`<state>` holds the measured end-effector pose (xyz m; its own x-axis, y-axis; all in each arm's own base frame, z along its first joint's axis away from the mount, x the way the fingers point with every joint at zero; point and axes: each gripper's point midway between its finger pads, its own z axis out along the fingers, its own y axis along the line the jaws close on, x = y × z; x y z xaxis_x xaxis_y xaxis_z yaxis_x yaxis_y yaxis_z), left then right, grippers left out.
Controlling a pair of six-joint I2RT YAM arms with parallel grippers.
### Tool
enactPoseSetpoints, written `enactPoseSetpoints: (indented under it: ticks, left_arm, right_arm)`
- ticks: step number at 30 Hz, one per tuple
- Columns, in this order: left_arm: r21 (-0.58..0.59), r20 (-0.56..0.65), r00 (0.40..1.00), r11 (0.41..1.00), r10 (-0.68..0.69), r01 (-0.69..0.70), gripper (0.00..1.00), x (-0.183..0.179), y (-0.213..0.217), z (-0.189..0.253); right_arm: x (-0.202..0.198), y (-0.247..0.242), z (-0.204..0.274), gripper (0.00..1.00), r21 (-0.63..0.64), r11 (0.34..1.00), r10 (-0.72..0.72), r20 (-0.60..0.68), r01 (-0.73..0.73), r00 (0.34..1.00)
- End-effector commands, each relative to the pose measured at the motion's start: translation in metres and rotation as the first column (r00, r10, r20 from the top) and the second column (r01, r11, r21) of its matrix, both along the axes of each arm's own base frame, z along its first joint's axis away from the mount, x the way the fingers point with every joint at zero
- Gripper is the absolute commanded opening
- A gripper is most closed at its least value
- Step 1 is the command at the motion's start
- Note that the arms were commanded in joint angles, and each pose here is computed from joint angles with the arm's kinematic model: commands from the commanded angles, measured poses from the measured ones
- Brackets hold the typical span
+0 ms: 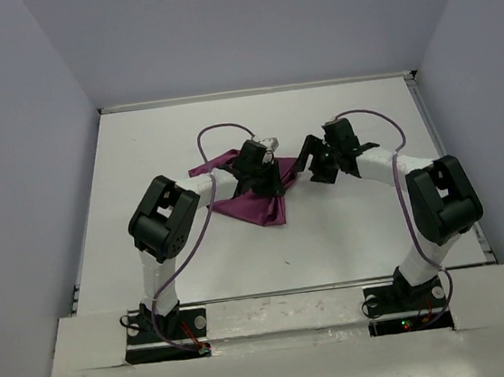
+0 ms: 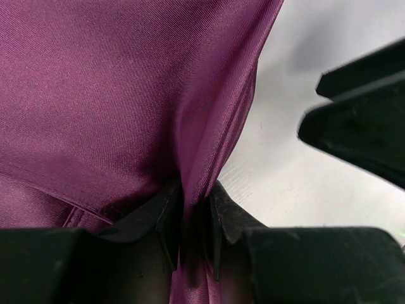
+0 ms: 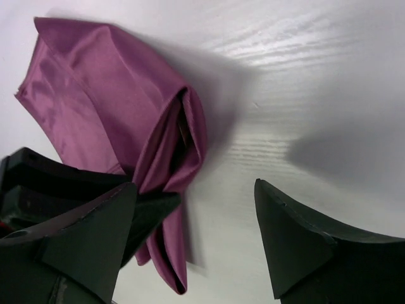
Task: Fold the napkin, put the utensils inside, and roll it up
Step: Roll the napkin at the center of the board.
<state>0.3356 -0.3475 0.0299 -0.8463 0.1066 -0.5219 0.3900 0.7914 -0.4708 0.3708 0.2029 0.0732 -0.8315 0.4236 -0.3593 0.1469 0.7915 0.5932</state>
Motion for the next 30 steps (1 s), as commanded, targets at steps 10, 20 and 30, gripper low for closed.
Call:
enactPoseSetpoints:
  ticks: [10, 20, 30]
  left_arm:
    - [-0.016, -0.011, 0.999, 0.999, -0.035, 0.035, 0.0, -0.012, 0.005, 0.009]
    - [-0.028, -0.005, 0.998, 0.998, -0.055, 0.055, 0.0, -0.014, 0.003, 0.012]
    - [-0.04, 0.011, 0.994, 0.993, -0.112, 0.112, 0.0, -0.019, 0.001, 0.016]
  right_arm:
    - [0.037, 0.035, 0.003, 0.83, 0.102, 0.995, 0.007, 0.042, -0.011, 0.999]
    - [0.033, 0.052, -0.019, 0.68, 0.083, 0.996, 0.04, 0.004, -0.04, 0.999]
    - [0.036, 0.046, -0.027, 0.48, 0.045, 0.999, 0.023, 0.003, -0.023, 1.0]
